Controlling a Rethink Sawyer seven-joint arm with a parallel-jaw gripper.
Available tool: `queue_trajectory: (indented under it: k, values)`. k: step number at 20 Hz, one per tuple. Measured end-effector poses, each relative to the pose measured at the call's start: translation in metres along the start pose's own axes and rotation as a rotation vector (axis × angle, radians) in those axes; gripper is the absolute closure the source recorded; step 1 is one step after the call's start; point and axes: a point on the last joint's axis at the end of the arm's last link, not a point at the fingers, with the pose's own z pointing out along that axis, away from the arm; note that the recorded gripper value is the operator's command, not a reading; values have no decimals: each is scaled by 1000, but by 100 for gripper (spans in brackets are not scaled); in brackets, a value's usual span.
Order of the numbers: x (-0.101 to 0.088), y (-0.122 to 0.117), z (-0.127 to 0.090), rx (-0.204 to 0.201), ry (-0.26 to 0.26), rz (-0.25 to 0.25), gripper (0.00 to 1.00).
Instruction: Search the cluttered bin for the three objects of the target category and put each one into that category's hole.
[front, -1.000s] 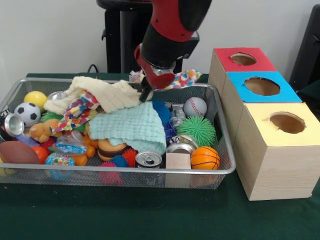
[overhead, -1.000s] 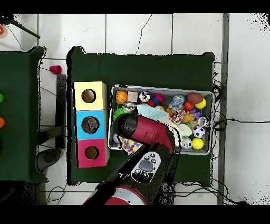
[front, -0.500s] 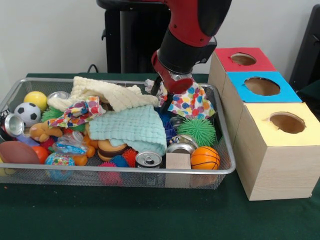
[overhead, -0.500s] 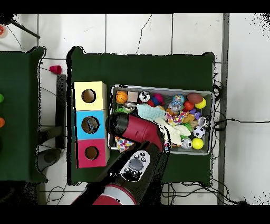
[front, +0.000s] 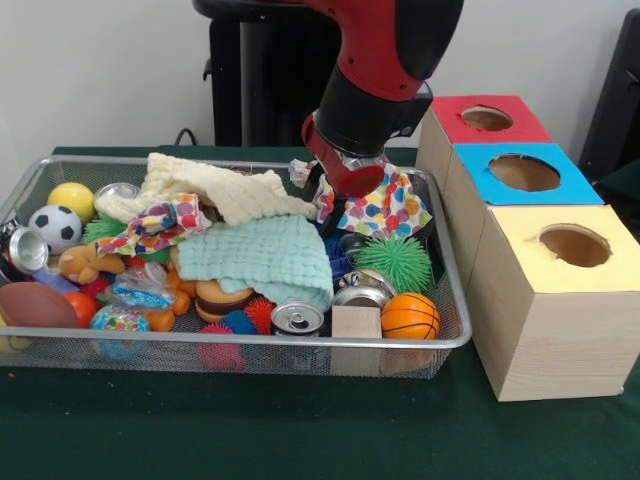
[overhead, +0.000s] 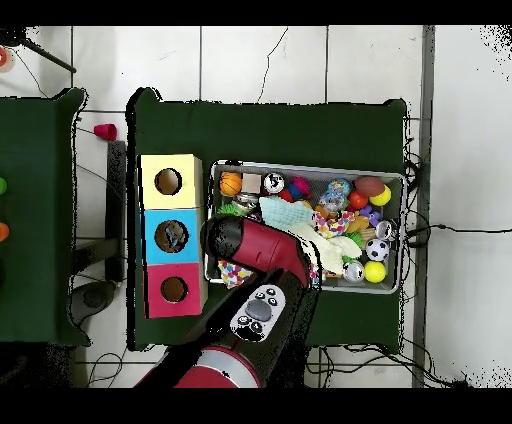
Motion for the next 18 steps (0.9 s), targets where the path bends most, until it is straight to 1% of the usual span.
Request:
queue_trajectory:
  k: [3,5,10,13,14,17,18]
  values:
    - [0,0,0,1,-1,0,0]
    - [-2,-1,-4,2,7,4,0]
    - [-4,0,-20,40,72,14,0]
    - [-8,3,-34,80,140,20,0]
    - [-11,8,-41,96,171,22,0]
    - [-15,14,-47,103,192,23,0]
    - [-18,22,-51,96,195,21,0]
